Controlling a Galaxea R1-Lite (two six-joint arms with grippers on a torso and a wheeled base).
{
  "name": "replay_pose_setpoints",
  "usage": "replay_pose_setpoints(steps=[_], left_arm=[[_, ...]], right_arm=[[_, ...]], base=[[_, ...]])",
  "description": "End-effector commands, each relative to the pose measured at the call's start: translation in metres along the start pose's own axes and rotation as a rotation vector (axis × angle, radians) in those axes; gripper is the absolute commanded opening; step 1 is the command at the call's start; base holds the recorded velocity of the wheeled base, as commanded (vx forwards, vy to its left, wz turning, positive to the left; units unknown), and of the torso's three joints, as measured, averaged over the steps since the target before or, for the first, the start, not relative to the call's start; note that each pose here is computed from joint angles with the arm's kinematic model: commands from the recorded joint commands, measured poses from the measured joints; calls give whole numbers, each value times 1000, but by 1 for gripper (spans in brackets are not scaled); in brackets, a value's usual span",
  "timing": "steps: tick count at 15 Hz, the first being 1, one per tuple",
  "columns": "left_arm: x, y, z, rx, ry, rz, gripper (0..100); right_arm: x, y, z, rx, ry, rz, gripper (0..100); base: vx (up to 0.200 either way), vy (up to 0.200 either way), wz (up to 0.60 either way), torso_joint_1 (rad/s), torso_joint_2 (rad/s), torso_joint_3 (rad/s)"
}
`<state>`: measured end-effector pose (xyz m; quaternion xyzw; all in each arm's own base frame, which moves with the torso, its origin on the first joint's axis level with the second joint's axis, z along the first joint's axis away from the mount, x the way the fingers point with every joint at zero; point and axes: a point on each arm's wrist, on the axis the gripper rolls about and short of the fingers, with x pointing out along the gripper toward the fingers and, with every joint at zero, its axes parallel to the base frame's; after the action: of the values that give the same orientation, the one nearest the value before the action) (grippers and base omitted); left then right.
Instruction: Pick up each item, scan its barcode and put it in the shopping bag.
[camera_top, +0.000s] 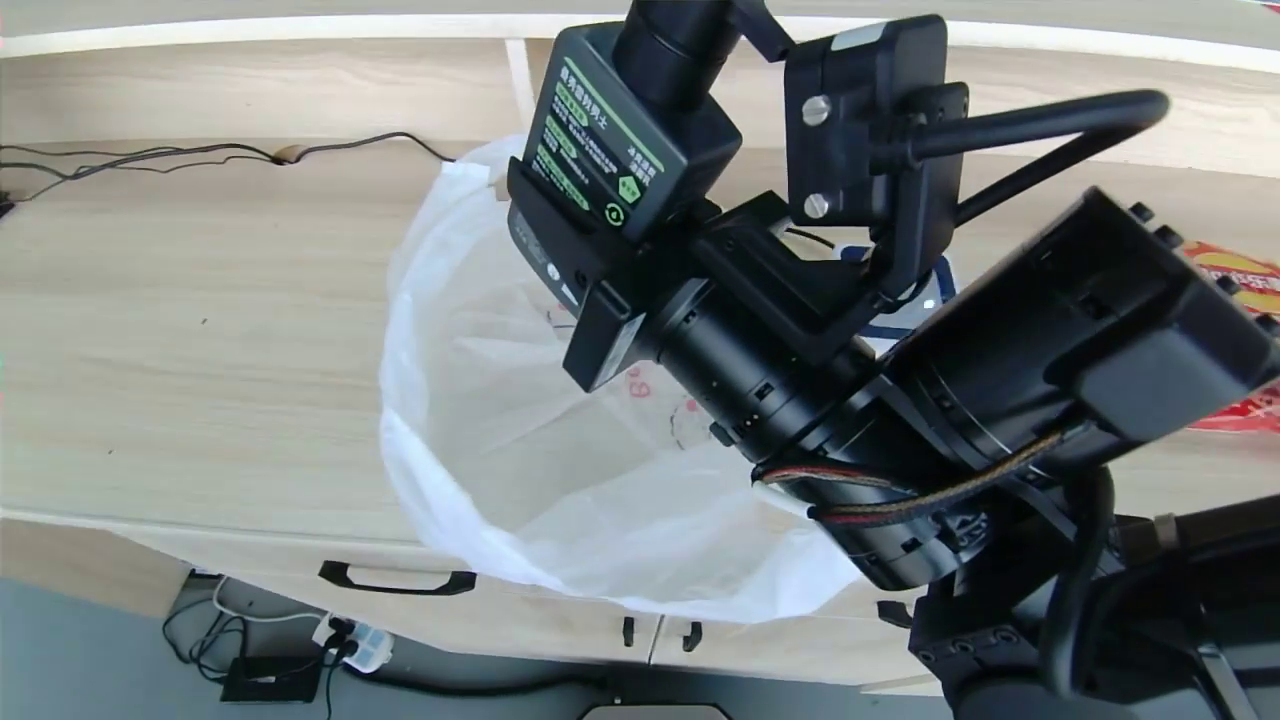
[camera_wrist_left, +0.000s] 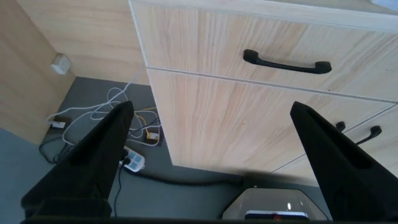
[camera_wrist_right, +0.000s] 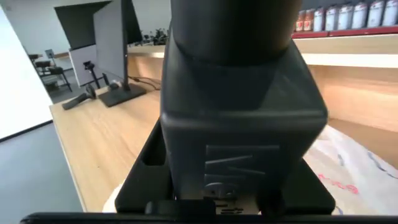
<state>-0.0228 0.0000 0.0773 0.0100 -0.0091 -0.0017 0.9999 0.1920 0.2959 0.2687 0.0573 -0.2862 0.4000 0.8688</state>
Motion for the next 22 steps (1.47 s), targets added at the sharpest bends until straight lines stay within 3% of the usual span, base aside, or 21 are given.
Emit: replay_pose_setpoints(steps=[1, 5, 7, 11, 13, 14, 18, 20, 22], left_arm=[[0, 0, 0, 0, 1, 1, 100], [0, 0, 0, 0, 1, 1, 100], [0, 0, 0, 0, 1, 1, 100], [0, 0, 0, 0, 0, 1, 100], [0, 0, 0, 0, 1, 1, 100], [0, 0, 0, 0, 0, 1, 100], [0, 0, 0, 0, 1, 1, 100], [0, 0, 0, 0, 0, 1, 100], [0, 0, 0, 0, 1, 1, 100]], right_arm=[[-1, -1, -10, 10, 23, -3, 0], [-13, -20, -9, 72, -47, -284, 0], [-14, -9, -5, 151, -51, -325, 0], [-18, -4, -13, 227, -19, -440, 0], [-18, -1, -29, 252, 14, -476, 0], [-17, 4, -52, 268, 56, -475, 0], [-36, 17, -96, 243, 204, -482, 0], [-48, 20, -113, 275, 259, -522, 0], [-47, 14, -116, 278, 255, -548, 0]], base=[[0, 0, 600, 2, 2, 2], [0, 0, 0, 0, 0, 0], [0, 0, 0, 0, 0, 0], [0, 0, 0, 0, 0, 0], [0, 0, 0, 0, 0, 0], [0, 0, 0, 0, 0, 0], [0, 0, 0, 0, 0, 0], [0, 0, 0, 0, 0, 0], [0, 0, 0, 0, 0, 0]])
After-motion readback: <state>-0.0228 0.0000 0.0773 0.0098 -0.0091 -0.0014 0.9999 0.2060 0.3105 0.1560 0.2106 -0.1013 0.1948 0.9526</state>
